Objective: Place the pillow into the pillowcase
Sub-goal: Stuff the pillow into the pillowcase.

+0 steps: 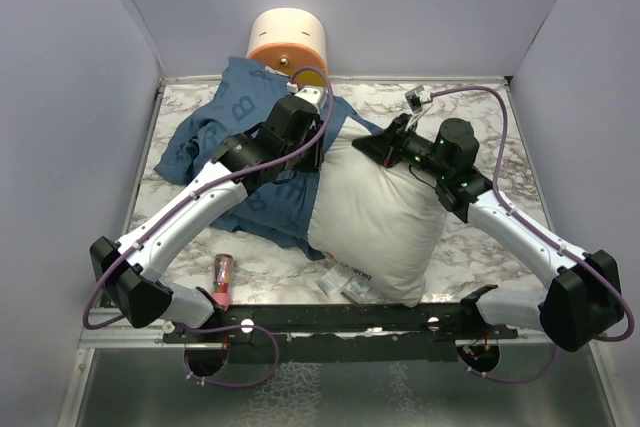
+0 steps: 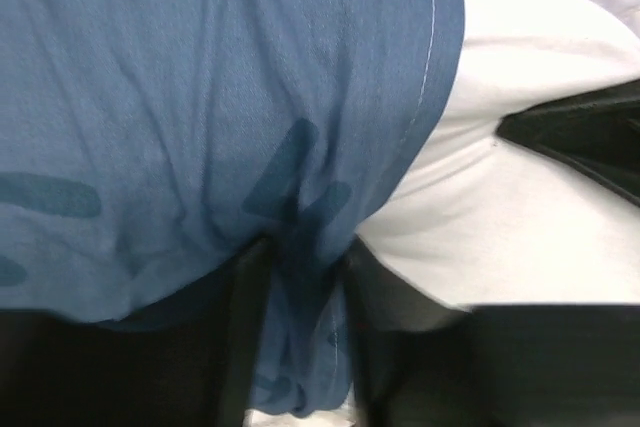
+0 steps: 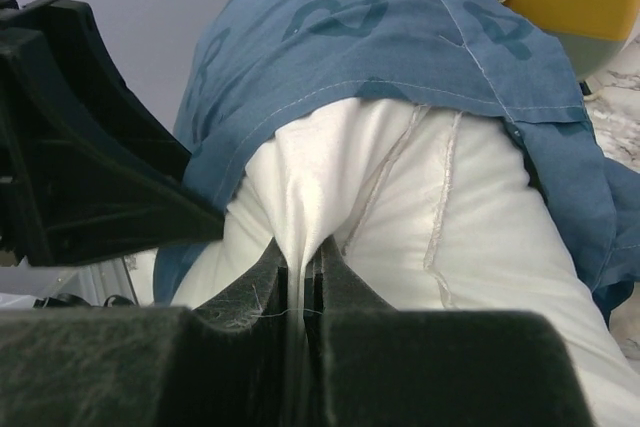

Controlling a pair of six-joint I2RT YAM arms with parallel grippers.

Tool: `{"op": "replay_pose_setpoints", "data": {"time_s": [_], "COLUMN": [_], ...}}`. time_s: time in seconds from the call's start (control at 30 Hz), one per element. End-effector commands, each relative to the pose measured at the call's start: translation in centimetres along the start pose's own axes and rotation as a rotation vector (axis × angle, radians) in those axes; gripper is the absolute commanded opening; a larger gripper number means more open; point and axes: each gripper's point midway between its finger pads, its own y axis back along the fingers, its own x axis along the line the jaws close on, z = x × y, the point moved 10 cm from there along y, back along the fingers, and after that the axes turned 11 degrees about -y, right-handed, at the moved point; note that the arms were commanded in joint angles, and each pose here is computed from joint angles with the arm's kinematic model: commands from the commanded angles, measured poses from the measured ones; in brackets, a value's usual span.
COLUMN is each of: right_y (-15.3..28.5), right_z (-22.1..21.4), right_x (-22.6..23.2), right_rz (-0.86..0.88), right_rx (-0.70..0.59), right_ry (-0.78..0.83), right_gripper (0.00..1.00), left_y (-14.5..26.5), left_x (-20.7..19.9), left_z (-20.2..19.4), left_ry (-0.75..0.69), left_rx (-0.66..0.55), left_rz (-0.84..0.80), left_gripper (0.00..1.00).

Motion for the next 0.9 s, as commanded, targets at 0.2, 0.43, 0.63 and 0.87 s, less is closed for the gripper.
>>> {"op": "replay_pose_setpoints", "data": {"time_s": [0.2,0.43,0.63,0.87], "right_y": [0.3,-1.5,-5.0,-6.9], "right_z": [0.6,0.8,2.6,6.9], "right_x": [1.2,1.5,3.9,5.3], "right_rz": [0.063,0.118,0.198,0.164], "right_rx": [0.018,0.035,-0.021,-0.227], "right_ry": [0.040,0.032,0.028,0.039], "right_gripper": [0.01,0.01,0.01,0.01], "left_y": [2.7,4.4,3.8,4.7], "left_x": [0.2,-2.8,-5.6,-7.8], "left_z": [4.8,8.1,12.0,16.2], "left_ry": [-0.104,-0.041,-0.016,0.008], "left_rx": [-0.170,-0.338,-0.461,-0.626], "left_rz": [0.016,-0.322,-0.589,-0.887], "left_gripper": [0.05,0.00,0.00,0.00]}}
